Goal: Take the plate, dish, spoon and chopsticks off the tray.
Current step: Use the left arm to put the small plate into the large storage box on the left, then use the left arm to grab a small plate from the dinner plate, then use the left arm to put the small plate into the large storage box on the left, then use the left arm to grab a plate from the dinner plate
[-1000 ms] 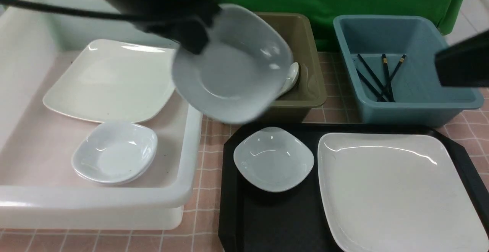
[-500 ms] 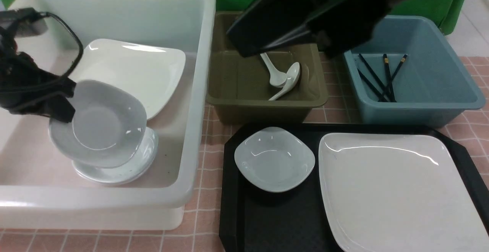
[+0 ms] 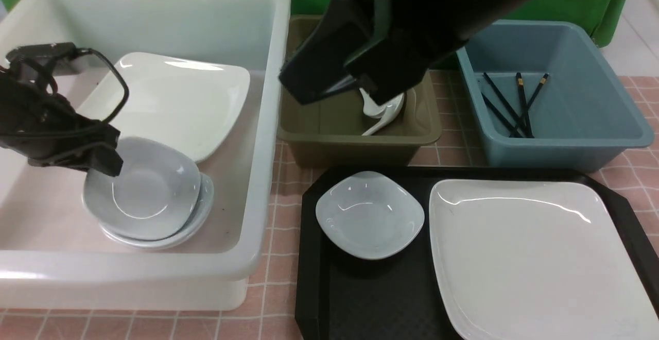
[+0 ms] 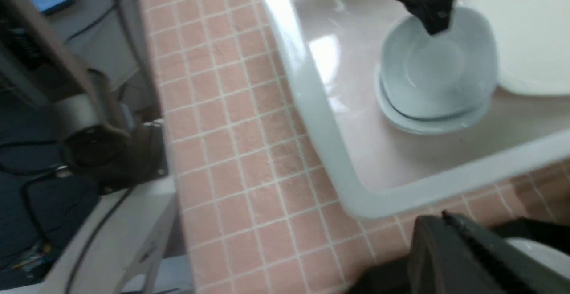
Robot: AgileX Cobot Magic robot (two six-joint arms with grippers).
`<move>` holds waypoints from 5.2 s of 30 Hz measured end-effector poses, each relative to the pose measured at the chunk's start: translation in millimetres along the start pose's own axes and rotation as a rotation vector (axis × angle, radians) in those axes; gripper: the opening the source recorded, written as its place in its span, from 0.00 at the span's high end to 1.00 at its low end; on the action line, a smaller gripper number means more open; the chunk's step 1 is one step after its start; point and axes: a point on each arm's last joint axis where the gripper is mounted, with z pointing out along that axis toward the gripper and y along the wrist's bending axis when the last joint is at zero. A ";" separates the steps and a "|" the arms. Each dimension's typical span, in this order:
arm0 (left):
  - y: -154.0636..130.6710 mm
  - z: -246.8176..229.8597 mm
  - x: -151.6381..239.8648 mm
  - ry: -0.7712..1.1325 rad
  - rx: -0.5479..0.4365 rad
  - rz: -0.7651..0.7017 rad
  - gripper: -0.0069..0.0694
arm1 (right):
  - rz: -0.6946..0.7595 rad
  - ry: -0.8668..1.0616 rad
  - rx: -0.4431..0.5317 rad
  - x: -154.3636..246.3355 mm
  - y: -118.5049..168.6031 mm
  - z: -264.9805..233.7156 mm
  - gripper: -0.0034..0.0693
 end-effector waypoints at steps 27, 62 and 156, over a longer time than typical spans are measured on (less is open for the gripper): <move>-349.7 12.6 28.9 -0.027 0.146 0.944 0.59 | 0.549 0.292 0.543 215.8 -21.8 -86.7 0.91; -356.5 43.2 7.9 0.073 0.137 0.757 0.88 | 0.432 0.008 0.470 173.7 9.1 -126.5 0.91; -368.9 171.1 -38.9 0.129 0.348 0.357 0.44 | 0.604 0.061 0.604 205.9 -11.3 -133.6 0.91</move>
